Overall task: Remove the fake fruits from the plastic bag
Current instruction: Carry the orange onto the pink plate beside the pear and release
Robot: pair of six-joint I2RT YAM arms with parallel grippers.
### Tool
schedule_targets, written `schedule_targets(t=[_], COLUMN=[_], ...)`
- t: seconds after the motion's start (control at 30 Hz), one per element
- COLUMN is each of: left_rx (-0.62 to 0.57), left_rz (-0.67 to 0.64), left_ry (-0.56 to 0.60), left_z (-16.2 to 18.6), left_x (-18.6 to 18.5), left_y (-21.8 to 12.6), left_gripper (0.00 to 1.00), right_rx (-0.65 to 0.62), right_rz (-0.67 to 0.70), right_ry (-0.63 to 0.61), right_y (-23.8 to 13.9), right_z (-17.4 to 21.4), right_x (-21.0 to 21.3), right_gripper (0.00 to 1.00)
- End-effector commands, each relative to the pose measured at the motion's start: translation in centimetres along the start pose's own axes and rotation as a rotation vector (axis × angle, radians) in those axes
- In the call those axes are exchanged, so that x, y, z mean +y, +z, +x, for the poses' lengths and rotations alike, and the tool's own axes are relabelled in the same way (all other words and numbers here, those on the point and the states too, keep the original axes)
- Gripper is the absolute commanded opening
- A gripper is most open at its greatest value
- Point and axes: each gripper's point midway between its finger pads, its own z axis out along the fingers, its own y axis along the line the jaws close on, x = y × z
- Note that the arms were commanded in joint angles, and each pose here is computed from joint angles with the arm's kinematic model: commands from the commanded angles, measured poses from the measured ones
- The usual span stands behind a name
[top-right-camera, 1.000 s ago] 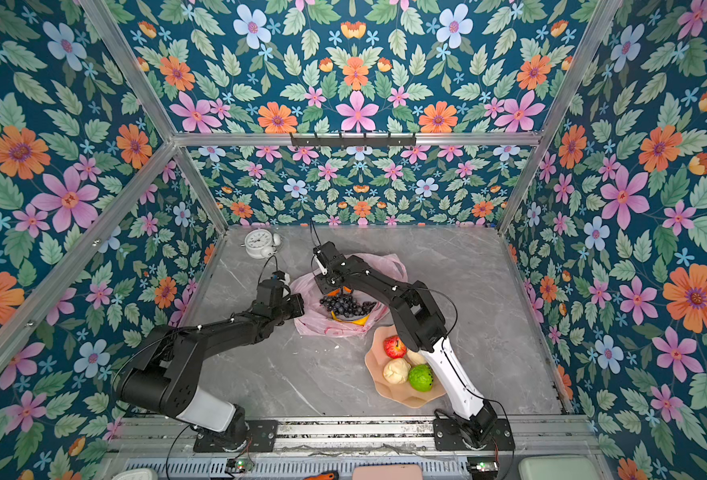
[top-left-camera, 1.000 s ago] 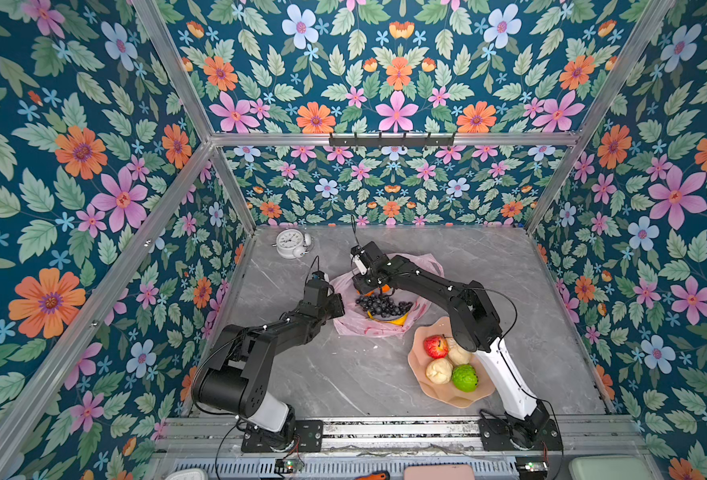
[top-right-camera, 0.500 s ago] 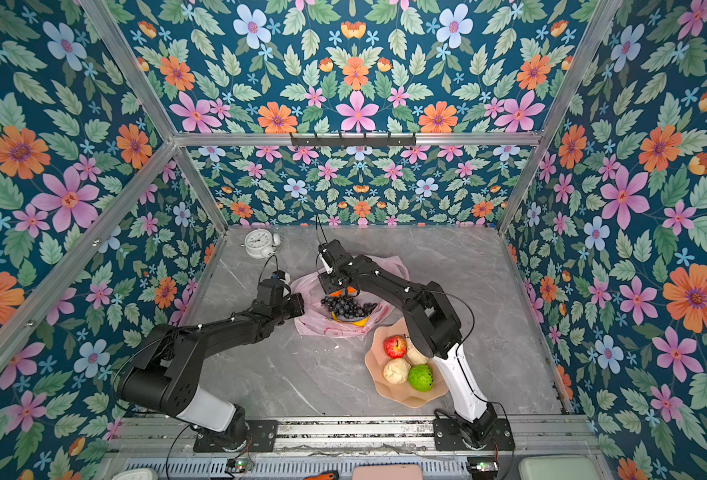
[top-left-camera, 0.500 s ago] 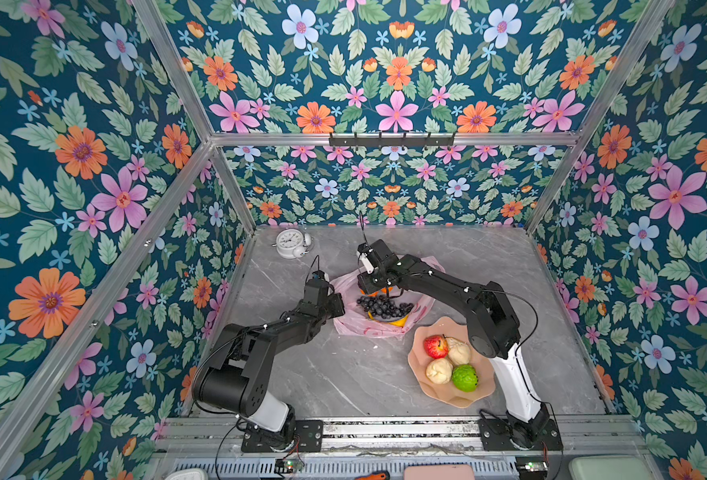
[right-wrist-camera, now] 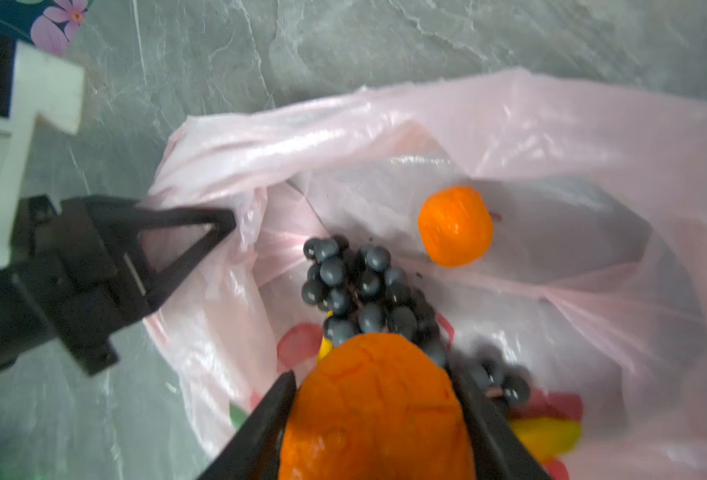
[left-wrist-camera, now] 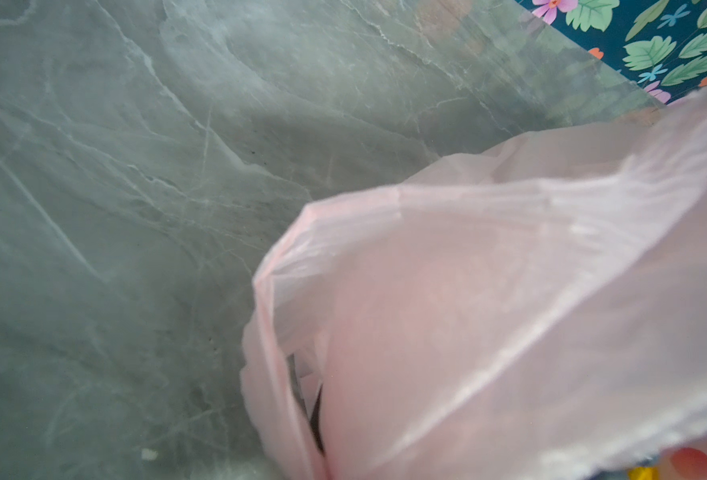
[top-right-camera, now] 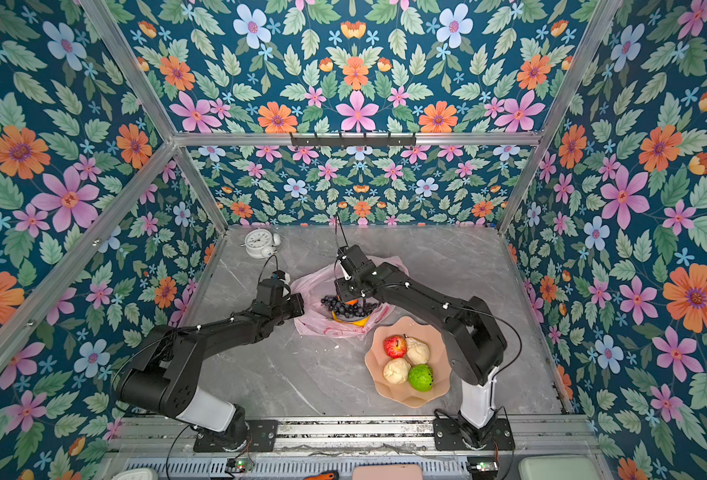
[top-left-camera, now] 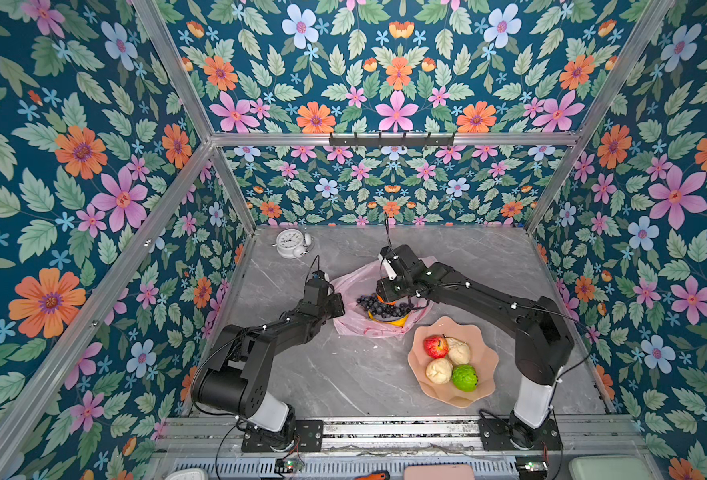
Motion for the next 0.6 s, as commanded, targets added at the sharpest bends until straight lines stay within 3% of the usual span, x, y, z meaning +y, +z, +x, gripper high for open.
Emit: schedule_targets(t=[0.0, 0.27, 0.57], left_rx=[-0.011, -0.013, -0.013], left_rz=[0.004, -0.003, -0.01], left_ry=[0.007, 0.009, 0.011], left_z=[-0.4, -0.4, -0.4], left_x=[-0.2, -0.1, 0.1], left_y=[0.0, 0.0, 0.1], left_gripper=[0.02, 0.02, 0.02], right_rx=[0.011, 0.015, 0.04], right_rz=[-0.007, 0.031, 0.231], right_ry=[0.074, 0.143, 0.28], right_y=[-2.0, -6.7, -10.9], right_z=[1.8, 6.4, 10.2], right_x=[-0.4, -2.1, -7.9], right_gripper=[0.53, 0.53, 0.52])
